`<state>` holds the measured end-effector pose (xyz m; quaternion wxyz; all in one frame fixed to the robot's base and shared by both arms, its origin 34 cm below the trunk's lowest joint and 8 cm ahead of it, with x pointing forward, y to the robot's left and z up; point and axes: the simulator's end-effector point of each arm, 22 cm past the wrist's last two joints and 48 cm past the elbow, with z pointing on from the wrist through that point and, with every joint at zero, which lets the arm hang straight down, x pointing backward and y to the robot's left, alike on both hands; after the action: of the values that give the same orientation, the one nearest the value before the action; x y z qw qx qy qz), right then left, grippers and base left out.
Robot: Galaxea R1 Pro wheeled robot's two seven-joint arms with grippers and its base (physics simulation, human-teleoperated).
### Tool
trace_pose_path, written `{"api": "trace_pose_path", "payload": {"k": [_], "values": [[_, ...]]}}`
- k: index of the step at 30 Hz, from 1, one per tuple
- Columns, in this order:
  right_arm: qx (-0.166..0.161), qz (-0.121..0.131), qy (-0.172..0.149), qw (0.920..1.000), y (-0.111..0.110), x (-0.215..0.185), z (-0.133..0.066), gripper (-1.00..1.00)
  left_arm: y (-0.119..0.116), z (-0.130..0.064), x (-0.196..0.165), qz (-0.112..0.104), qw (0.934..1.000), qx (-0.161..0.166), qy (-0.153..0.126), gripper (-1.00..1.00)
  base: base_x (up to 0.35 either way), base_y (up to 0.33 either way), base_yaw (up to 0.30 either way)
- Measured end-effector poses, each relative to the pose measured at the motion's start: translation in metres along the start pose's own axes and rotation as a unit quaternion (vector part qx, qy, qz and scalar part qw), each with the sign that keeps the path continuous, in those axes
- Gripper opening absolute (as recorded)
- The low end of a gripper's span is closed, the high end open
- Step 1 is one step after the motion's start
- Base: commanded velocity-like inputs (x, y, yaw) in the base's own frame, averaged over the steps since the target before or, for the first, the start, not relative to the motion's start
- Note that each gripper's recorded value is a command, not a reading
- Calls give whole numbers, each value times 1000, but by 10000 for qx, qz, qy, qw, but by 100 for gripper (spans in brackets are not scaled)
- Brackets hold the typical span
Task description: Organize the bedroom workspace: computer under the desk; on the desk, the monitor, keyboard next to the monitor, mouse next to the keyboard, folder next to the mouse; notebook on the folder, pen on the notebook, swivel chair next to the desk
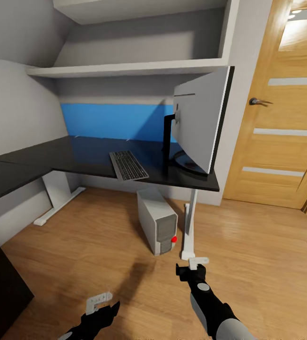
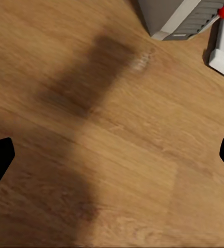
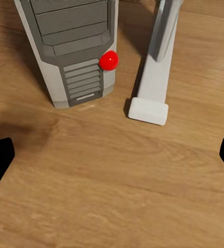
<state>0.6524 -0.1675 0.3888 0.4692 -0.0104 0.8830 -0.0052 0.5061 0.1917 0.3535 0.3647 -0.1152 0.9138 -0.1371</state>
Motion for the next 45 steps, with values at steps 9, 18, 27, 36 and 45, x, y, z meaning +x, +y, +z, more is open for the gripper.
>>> {"api": "trace_pose_path", "payload": {"k": [9, 18, 27, 36, 45], "values": [[-7, -49, -249, 9997, 0, -12, 11, 100, 26, 10, 22, 77, 9999, -136, 59, 100, 0, 0, 0], [-6, -83, -521, 9986, 0, -26, 18, 100, 43, 17, 32, 138, 9996, -237, 92, 100, 0, 0, 0], [-202, -351, -632, 9972, 19, -28, 24, 100, 53, 21, 27, 145, 9993, -333, -33, 100, 0, 0, 0], [-249, -403, -575, 9972, 24, -21, 32, 100, 55, 13, -25, 203, 9973, -551, -450, 100, 0, 0, 0], [-231, -300, -310, 9988, 23, -19, 41, 100, 54, 8, -46, 186, 9965, -689, -433, 100, 0, 0, 0]]}}
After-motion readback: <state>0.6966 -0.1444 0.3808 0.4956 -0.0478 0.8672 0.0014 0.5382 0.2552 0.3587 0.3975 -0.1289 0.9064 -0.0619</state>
